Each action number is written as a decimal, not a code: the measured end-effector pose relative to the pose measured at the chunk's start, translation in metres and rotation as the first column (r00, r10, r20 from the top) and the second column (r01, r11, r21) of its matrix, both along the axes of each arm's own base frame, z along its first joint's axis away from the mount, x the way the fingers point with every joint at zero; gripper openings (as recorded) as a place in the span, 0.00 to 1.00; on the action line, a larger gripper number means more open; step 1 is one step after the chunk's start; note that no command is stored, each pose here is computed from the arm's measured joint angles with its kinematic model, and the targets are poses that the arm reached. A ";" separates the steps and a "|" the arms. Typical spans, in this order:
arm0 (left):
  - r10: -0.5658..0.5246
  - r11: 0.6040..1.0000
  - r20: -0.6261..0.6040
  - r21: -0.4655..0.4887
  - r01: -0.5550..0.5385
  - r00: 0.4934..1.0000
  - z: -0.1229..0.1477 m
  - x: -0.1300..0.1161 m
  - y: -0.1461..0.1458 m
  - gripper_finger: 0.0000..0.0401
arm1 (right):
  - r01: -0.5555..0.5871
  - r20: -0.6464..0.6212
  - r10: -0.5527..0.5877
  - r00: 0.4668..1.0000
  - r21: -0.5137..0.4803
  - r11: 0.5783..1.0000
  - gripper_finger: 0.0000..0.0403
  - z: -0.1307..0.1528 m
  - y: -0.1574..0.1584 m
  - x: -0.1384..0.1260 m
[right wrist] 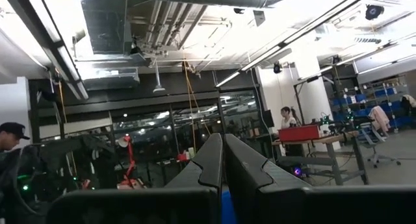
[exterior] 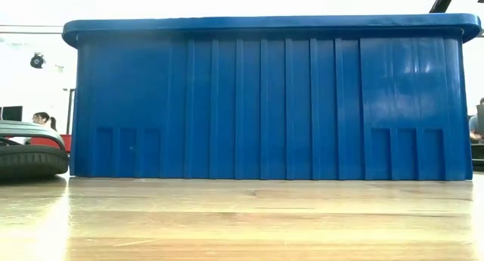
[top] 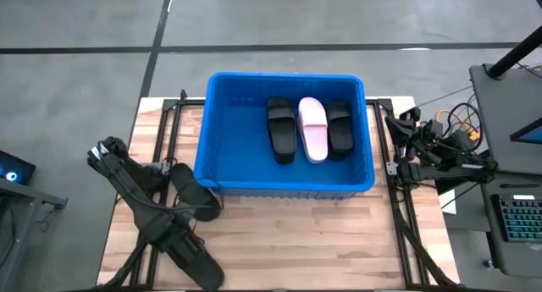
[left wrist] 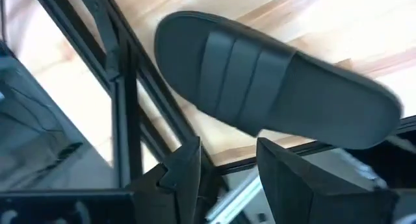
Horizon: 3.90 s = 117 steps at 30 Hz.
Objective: Pick and place slides into bin
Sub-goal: Put the black slide into the blue container
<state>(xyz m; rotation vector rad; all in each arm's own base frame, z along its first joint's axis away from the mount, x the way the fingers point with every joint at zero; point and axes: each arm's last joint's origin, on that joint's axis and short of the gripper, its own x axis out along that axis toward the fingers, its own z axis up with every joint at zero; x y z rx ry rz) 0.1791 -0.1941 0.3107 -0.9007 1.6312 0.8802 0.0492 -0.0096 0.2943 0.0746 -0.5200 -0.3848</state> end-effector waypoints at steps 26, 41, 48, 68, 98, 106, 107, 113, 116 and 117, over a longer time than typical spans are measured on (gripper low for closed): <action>-0.110 0.993 -0.035 -0.048 0.108 0.993 -0.073 0.040 -0.048 0.33 | -0.026 -0.080 0.030 0.996 0.048 0.999 0.02 -0.009 0.000 0.005; -0.020 0.994 -0.173 0.100 0.038 0.985 -0.091 0.038 -0.046 0.33 | -0.026 -0.079 0.030 0.996 0.049 0.998 0.02 -0.009 0.000 0.005; -0.022 0.994 -0.157 0.099 0.038 0.987 -0.099 0.043 -0.050 0.33 | -0.042 -0.064 0.048 0.997 0.079 0.996 0.02 -0.009 0.000 0.005; -0.007 0.968 -0.281 0.237 0.077 0.960 -0.128 0.043 -0.051 0.33 | -0.050 -0.060 0.055 0.997 0.084 0.995 0.02 -0.009 0.000 0.005; -0.305 0.901 -0.156 0.272 0.338 0.939 -0.099 0.041 -0.043 0.01 | -0.051 -0.062 0.056 0.997 0.079 0.996 0.02 -0.008 0.000 0.005; -0.494 0.842 0.157 0.330 0.426 0.855 -0.035 0.050 -0.027 0.00 | -0.051 -0.066 0.056 0.996 0.079 0.996 0.02 -0.009 0.001 0.005; -0.510 0.838 0.188 0.330 0.435 0.839 -0.029 0.051 -0.025 0.00 | -0.050 -0.070 0.056 0.996 0.079 0.996 0.02 -0.009 0.000 0.005; -0.596 0.803 0.414 0.303 0.514 0.688 0.007 0.067 -0.020 0.00 | -0.051 -0.085 0.058 0.995 0.082 0.995 0.02 -0.011 0.001 0.006; -0.603 0.794 0.513 0.315 0.520 0.610 0.019 0.077 -0.016 0.00 | -0.049 -0.099 0.057 0.993 0.082 0.995 0.02 -0.012 0.001 0.006; -0.604 0.792 0.541 0.323 0.518 0.586 0.023 0.080 -0.014 0.00 | -0.049 -0.103 0.058 0.993 0.082 0.995 0.02 -0.012 0.001 0.006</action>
